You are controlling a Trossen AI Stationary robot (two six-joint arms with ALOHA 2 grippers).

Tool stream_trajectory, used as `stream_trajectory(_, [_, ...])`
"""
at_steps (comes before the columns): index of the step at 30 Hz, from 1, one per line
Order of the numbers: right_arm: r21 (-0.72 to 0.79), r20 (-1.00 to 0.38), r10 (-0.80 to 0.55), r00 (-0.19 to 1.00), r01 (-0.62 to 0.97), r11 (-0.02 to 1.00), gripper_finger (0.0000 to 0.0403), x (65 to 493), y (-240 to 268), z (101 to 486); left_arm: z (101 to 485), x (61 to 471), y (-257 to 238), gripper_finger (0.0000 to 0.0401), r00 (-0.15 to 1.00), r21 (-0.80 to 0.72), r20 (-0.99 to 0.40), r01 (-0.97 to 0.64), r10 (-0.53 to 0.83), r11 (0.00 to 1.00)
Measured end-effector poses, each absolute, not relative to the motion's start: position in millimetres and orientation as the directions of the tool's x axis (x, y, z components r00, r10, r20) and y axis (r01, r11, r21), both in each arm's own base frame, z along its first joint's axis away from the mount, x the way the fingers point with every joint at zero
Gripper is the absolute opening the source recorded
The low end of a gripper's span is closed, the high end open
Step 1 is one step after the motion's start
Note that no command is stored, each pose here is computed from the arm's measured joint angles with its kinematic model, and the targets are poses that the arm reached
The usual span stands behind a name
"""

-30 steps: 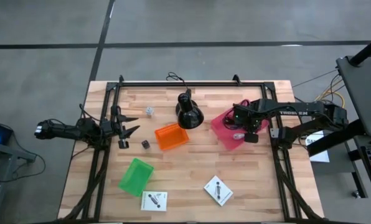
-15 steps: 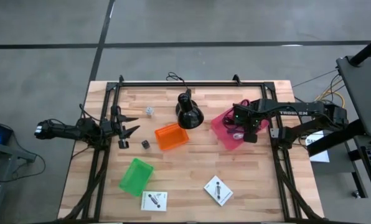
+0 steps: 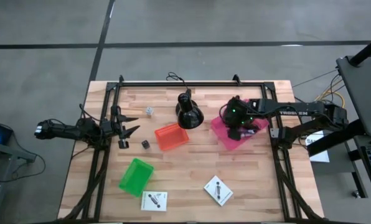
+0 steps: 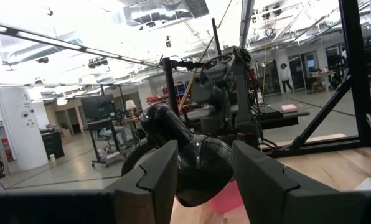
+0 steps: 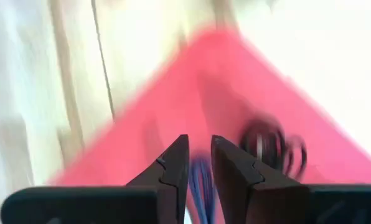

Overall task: Pick and place items into bin
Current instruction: Put the black charger adapter into the green bin

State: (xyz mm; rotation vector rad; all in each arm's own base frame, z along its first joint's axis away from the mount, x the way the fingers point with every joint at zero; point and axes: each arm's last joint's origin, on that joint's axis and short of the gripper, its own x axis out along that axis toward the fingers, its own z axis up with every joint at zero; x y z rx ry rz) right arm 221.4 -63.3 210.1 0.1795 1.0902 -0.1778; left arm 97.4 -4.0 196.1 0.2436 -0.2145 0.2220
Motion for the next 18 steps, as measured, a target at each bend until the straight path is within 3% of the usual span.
stream_trajectory(11, [0.002, -0.582, -0.137, 0.801, 0.170, 0.985, 0.0056, 213, -58, 227, 196, 97, -4, 0.0137, 0.953, 0.211, 0.236, -0.242, 0.191, 0.947])
stream_trajectory(18, [-0.069, -0.237, -0.156, 0.959, 0.143, 0.987, 0.0056, 180, -43, 233, 196, 97, -4, 0.0137, 0.953, 0.210, 0.236, -0.241, 0.191, 0.947])
